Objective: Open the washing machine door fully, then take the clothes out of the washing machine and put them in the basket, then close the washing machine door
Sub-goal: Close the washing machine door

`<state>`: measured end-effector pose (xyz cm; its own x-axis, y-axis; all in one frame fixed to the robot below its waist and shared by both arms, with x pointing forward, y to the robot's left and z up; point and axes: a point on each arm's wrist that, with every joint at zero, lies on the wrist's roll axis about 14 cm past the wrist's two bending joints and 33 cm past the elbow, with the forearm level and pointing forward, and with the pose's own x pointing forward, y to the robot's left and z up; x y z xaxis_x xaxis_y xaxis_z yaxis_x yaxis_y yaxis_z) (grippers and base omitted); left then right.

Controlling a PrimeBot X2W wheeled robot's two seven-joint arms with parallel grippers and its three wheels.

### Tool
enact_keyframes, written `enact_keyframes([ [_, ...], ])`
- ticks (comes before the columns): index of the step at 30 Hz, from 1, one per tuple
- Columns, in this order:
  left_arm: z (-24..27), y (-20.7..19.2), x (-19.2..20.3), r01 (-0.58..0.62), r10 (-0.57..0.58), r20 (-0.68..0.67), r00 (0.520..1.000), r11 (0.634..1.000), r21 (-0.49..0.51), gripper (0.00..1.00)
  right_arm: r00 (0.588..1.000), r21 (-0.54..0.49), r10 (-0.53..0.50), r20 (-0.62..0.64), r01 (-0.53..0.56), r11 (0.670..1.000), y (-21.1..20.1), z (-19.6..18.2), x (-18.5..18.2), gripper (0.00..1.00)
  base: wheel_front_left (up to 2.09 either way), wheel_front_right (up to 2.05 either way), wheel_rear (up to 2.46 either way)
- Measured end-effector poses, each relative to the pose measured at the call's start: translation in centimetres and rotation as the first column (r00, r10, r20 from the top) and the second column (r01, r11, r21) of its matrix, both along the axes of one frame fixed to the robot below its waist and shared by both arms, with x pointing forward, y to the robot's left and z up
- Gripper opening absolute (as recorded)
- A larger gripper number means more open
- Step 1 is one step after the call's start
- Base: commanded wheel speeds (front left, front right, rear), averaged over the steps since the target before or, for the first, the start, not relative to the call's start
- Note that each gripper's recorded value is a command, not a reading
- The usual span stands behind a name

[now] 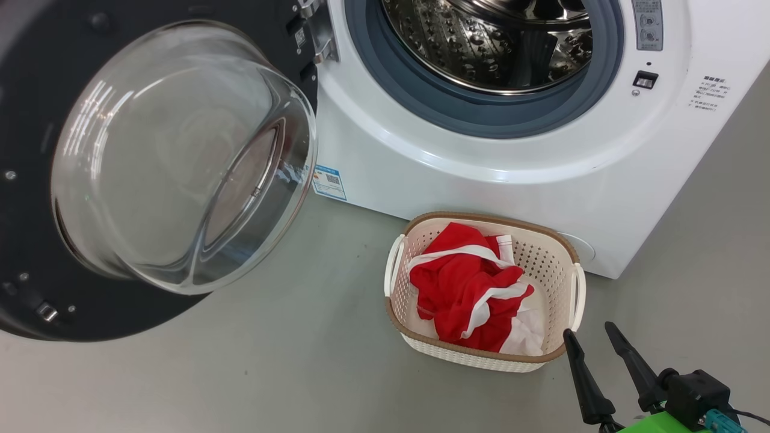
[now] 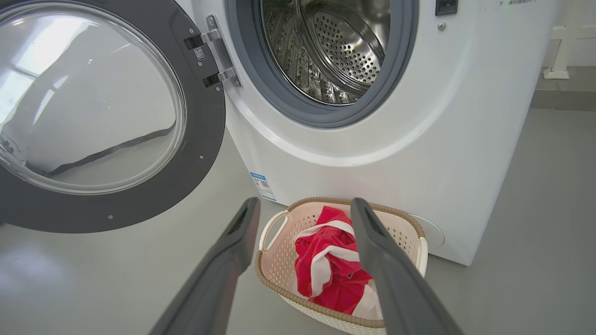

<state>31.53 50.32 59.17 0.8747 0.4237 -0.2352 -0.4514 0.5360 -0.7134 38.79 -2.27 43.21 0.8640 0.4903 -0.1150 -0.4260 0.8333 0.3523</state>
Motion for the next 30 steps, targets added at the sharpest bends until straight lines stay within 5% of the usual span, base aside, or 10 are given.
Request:
enact_keyframes([
  [16, 1.7, -3.4, -1.2, 0.216, -0.216, 0.018, 0.976, 0.976, 0.006, 0.0, 0.999, 0.005, -0.019, 0.027, 0.019, 1.0, -0.4, 1.2, -0.5, 1.0, 0.0, 0.0, 0.0],
  [30, 2.6, -10.4, -1.0, 0.446, -0.449, 0.05, 0.892, 0.893, 0.066, 0.0, 0.999, 0.003, -0.04, 0.034, 0.04, 0.999, -1.0, 1.6, -1.3, 1.0, 0.0, 0.0, 0.0],
])
